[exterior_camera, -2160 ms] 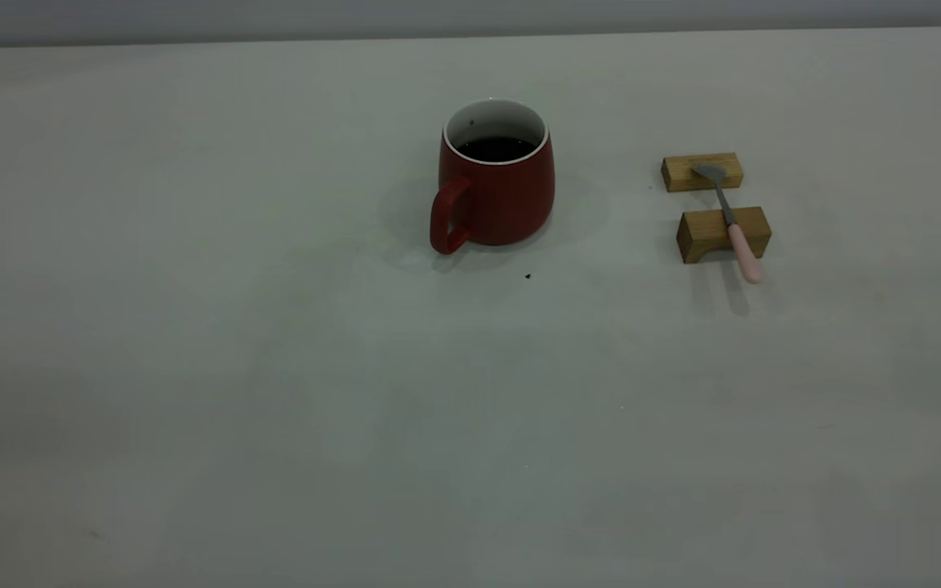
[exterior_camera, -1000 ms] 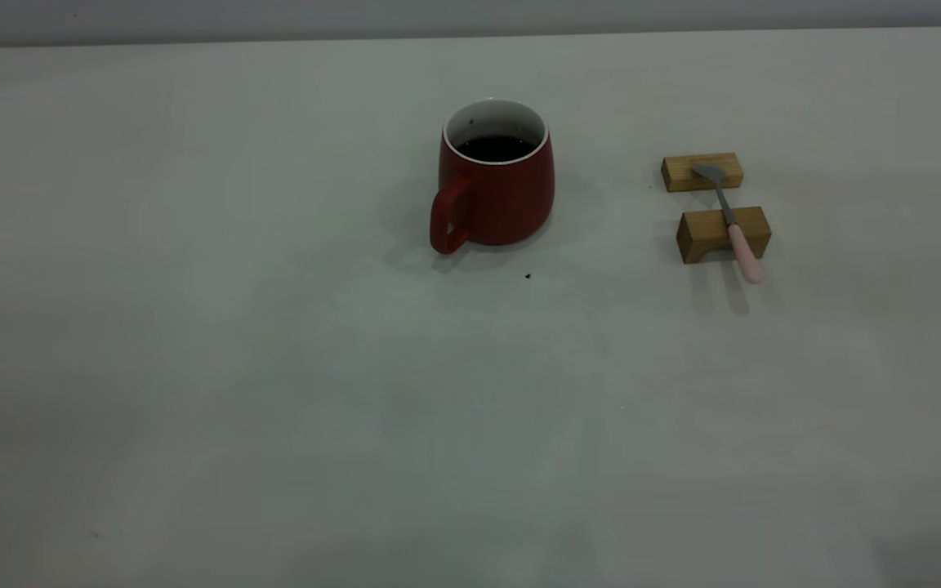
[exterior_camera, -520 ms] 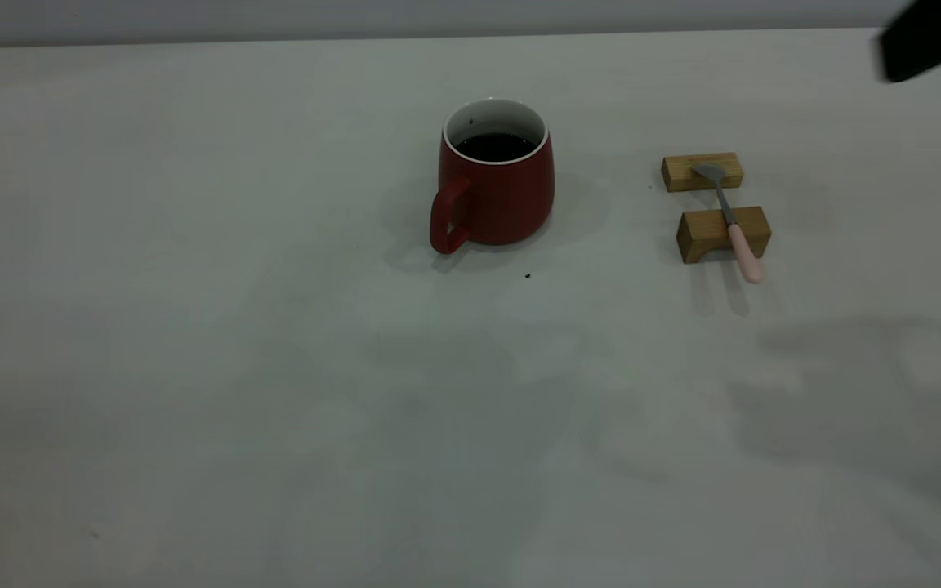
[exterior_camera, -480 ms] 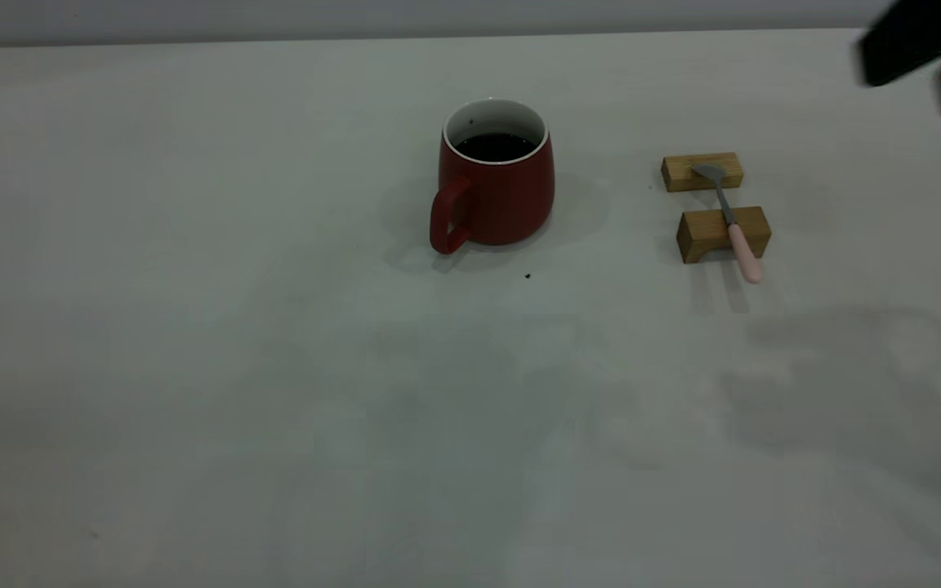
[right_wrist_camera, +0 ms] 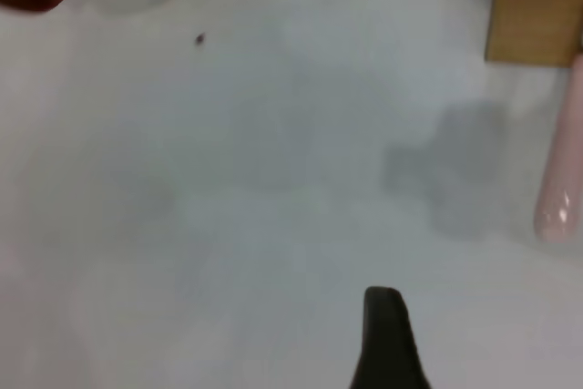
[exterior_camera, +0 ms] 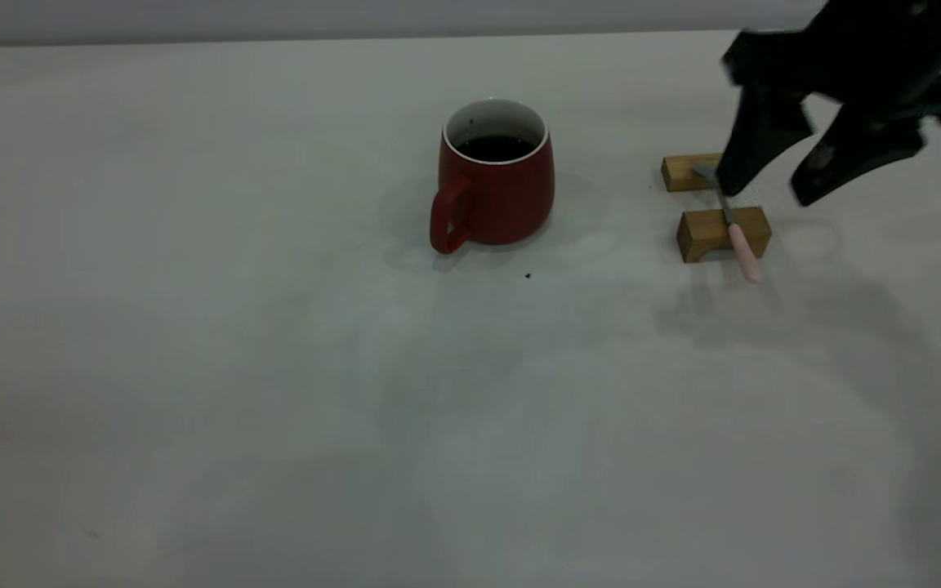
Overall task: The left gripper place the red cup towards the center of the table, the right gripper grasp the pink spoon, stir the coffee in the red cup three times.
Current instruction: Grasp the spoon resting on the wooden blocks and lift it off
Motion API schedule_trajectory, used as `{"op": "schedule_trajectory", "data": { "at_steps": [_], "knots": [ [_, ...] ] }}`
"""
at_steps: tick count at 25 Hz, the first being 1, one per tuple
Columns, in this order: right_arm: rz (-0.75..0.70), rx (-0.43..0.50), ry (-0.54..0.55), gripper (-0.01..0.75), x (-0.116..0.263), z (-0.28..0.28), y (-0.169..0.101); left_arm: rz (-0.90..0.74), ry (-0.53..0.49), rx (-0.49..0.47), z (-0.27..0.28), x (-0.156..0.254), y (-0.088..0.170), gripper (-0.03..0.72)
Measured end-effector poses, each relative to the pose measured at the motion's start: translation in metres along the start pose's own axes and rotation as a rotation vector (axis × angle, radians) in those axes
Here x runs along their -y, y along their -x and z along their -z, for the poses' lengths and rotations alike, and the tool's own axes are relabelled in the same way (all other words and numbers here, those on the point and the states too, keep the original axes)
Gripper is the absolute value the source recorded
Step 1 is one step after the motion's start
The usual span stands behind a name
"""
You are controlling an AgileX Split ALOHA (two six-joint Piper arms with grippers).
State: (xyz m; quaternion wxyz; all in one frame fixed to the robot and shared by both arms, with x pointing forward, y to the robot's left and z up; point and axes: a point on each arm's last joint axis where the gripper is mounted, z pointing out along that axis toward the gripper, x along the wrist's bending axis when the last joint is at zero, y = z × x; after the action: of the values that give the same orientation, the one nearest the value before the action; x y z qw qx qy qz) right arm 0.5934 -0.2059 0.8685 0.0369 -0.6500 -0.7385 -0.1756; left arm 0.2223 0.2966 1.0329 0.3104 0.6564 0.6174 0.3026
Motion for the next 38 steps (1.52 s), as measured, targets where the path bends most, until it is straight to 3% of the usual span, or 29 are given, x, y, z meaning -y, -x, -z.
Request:
{"op": "schedule_trajectory", "data": {
  "at_steps": [13,31,34,36,38],
  "knots": [
    [0.066,0.155,-0.054,0.582,-0.026,-0.044,0.016,0.0,0.0,0.0,0.0,0.0,0.0,0.446],
    [0.023,0.152,-0.098,0.579,-0.011,-0.093,0.03,0.0,0.0,0.0,0.0,0.0,0.0,0.446],
    [0.022,0.154,-0.103,0.521,-0.01,-0.095,0.031,0.0,0.0,0.0,0.0,0.0,0.0,0.446],
    [0.023,0.153,-0.102,0.435,-0.01,-0.095,0.031,0.0,0.0,0.0,0.0,0.0,0.0,0.446],
    [0.024,0.152,-0.11,0.302,-0.009,-0.095,0.031,0.0,0.0,0.0,0.0,0.0,0.0,0.446]
  ]
}}
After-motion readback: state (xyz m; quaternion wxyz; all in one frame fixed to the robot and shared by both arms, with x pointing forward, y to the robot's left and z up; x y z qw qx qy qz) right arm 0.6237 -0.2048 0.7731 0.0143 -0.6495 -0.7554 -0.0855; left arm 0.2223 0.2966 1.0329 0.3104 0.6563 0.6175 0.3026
